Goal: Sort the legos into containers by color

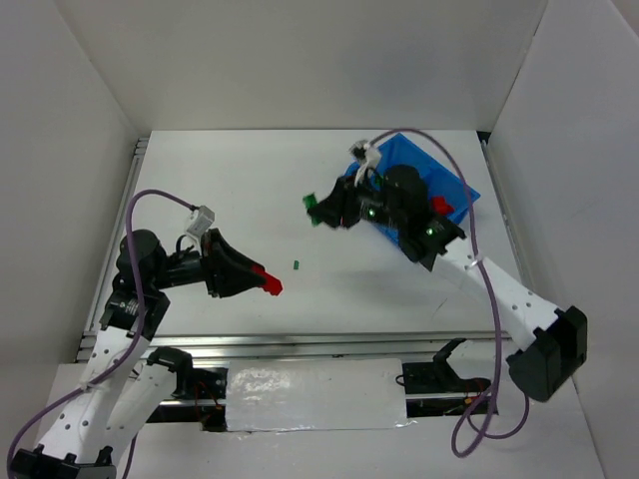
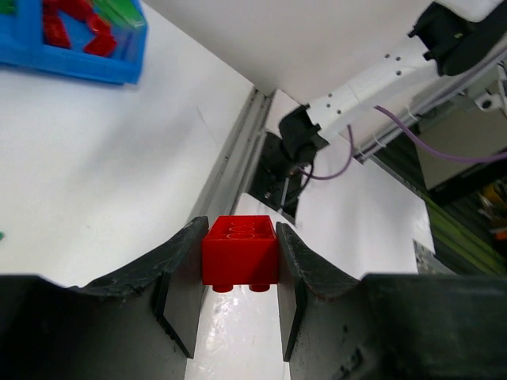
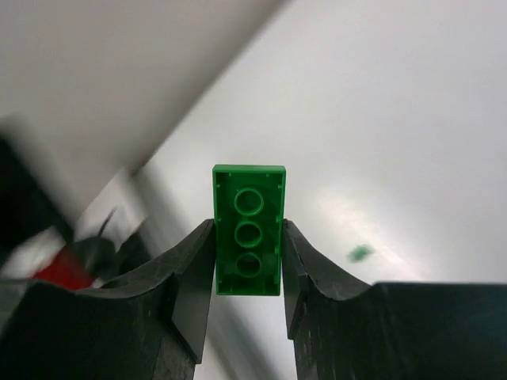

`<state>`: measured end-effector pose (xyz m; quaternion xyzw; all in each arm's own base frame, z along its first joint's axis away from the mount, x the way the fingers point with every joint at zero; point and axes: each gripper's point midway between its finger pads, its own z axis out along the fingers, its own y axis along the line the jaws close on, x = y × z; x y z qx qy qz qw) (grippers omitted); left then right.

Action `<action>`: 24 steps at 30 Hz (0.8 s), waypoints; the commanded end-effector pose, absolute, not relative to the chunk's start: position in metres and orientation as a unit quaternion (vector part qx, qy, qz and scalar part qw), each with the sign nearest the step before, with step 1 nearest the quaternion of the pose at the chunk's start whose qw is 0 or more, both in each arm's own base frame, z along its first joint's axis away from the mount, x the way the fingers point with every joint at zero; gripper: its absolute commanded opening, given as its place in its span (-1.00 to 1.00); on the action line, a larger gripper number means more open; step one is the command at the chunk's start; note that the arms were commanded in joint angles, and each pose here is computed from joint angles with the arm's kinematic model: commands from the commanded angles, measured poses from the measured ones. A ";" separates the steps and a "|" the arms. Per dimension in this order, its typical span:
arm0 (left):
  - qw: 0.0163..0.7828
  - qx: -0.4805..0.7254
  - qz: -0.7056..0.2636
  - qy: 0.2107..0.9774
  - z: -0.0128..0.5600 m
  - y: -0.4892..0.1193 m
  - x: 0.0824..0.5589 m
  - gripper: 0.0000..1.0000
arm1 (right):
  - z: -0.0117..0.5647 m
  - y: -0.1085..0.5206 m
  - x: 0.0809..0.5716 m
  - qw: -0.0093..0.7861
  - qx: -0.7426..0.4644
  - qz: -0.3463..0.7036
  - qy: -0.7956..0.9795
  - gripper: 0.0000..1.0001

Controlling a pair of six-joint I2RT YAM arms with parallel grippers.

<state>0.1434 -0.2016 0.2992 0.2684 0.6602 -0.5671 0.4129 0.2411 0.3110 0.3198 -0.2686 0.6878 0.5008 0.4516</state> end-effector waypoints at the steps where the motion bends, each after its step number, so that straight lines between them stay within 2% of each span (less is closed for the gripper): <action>1: 0.464 0.255 -0.524 0.667 0.312 -0.194 0.156 -1.00 | 0.284 0.212 0.379 0.525 0.063 0.225 0.818 -1.00; 2: 0.472 0.248 -0.513 0.673 0.311 -0.192 0.160 -1.00 | 0.276 0.183 0.398 0.523 0.124 0.168 0.826 -1.00; 3: 0.483 0.232 -0.500 0.681 0.310 -0.189 0.167 -1.00 | 0.290 0.173 0.415 0.524 0.174 0.159 0.819 -1.00; 4: 0.485 0.226 -0.495 0.685 0.309 -0.188 0.170 -1.00 | 0.253 0.161 0.429 0.488 0.195 0.109 0.844 -1.00; 6: 0.491 0.206 -0.476 0.700 0.305 -0.183 0.177 -1.00 | 0.260 0.131 0.455 0.497 0.249 0.062 0.829 -0.95; 7: 0.494 0.200 -0.470 0.704 0.304 -0.181 0.179 -1.00 | 0.237 0.127 0.470 0.482 0.253 0.039 0.838 -0.94; 9: 0.494 0.193 -0.457 0.714 0.299 -0.178 0.181 -1.00 | 0.244 0.114 0.492 0.485 0.269 0.024 0.832 -0.88; 10: 0.499 0.188 -0.448 0.718 0.299 -0.176 0.183 -1.00 | 0.220 0.112 0.504 0.466 0.271 0.004 0.842 -0.83; 12: 0.498 0.183 -0.441 0.724 0.296 -0.173 0.184 -1.00 | 0.226 0.102 0.520 0.463 0.289 -0.001 0.838 -0.61; 13: 0.501 0.176 -0.436 0.726 0.296 -0.172 0.186 -1.00 | 0.209 0.100 0.529 0.450 0.289 -0.009 0.845 -0.49; 14: 0.501 0.173 -0.436 0.727 0.295 -0.172 0.187 -1.00 | 0.208 0.101 0.535 0.449 0.281 -0.003 0.848 -0.29; 15: 0.500 0.171 -0.437 0.728 0.294 -0.172 0.188 -1.00 | 0.210 0.108 0.545 0.450 0.271 0.028 0.850 0.31; 18: 0.489 0.171 -0.443 0.731 0.292 -0.174 0.189 -1.00 | 0.215 0.122 0.553 0.450 0.232 0.062 0.860 0.79; 20: 0.483 0.174 -0.450 0.730 0.292 -0.177 0.189 -1.00 | 0.230 0.143 0.547 0.446 0.183 0.113 0.869 0.99; 22: 0.483 0.175 -0.457 0.726 0.294 -0.178 0.190 -1.00 | 0.254 0.159 0.532 0.461 0.145 0.154 0.862 0.99; 24: 0.482 0.178 -0.466 0.721 0.296 -0.181 0.189 -1.00 | 0.276 0.192 0.496 0.462 0.037 0.234 0.855 0.99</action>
